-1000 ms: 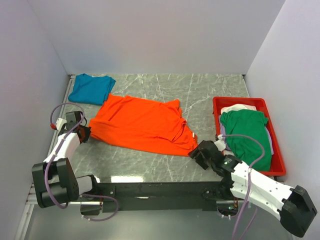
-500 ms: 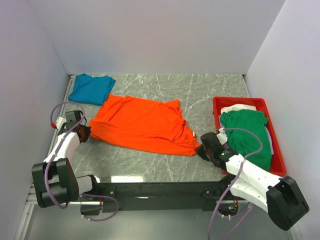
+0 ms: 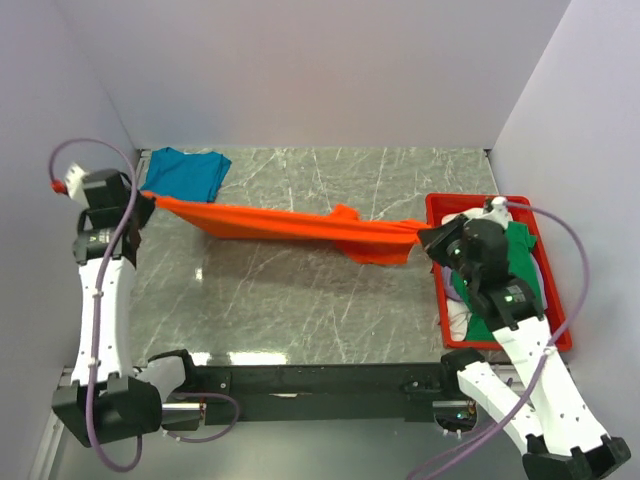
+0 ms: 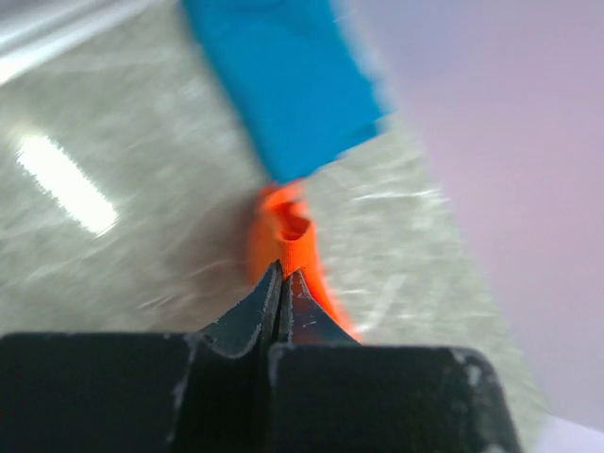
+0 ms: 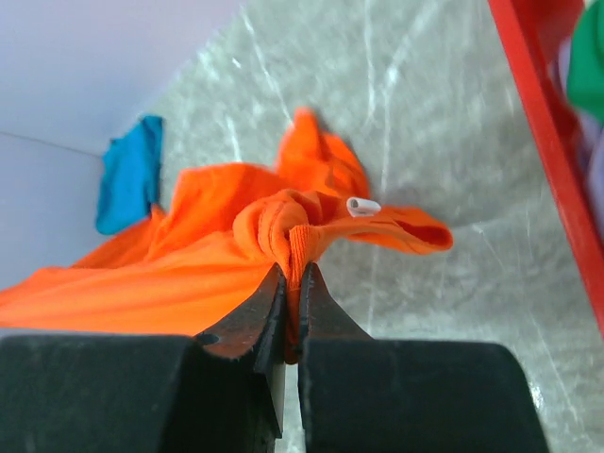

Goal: Fold and stack the t-shirts
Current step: Fold the tshirt

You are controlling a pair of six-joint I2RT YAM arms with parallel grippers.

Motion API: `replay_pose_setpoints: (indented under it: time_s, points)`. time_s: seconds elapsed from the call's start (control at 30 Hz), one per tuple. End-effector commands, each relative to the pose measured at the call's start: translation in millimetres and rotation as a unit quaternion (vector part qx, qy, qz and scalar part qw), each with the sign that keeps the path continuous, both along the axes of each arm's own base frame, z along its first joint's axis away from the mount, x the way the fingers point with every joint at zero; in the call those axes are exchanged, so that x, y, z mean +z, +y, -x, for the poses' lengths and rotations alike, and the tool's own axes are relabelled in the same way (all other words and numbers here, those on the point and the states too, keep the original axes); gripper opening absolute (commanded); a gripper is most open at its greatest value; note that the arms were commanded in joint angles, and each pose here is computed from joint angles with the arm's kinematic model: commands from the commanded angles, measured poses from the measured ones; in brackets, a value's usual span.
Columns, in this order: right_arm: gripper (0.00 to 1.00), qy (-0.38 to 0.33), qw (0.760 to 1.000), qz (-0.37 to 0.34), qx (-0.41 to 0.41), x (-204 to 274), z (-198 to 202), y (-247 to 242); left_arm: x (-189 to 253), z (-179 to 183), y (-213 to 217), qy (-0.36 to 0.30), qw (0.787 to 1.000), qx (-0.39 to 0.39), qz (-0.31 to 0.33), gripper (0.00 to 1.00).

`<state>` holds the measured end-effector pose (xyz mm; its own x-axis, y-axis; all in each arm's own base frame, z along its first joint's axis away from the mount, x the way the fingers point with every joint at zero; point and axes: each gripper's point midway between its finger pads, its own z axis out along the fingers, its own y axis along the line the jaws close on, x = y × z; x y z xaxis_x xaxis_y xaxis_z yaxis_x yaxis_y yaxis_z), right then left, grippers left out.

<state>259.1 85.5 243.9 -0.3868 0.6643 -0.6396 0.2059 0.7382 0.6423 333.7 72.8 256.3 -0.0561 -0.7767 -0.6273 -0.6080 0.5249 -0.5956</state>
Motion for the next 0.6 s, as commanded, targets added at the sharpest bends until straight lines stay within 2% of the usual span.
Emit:
replay_pose_setpoints:
  time_s: [0.0, 0.13, 0.27, 0.43, 0.57]
  points:
    - [0.0, -0.007, 0.999, 0.048, 0.004, 25, 10, -17, 77, 7, -3, -0.068, 0.997, -0.026, -0.039, 0.0]
    - [0.0, -0.037, 0.998, 0.048, 0.019, 60, 15, -18, 145, 17, -15, -0.132, 0.989, -0.051, -0.048, 0.0]
    - [0.0, -0.061, 0.996, 0.05, 0.03, 91, 15, -18, 177, 18, -26, -0.168, 0.982, -0.074, -0.046, 0.0]
    - [0.0, -0.062, 0.995, 0.042, 0.059, 106, -18, -8, 181, -10, -24, -0.178, 0.981, -0.078, -0.027, 0.0]
    - [0.0, -0.086, 0.993, 0.023, 0.076, 130, -66, 3, 164, -57, -20, -0.172, 0.981, -0.088, -0.006, 0.0]
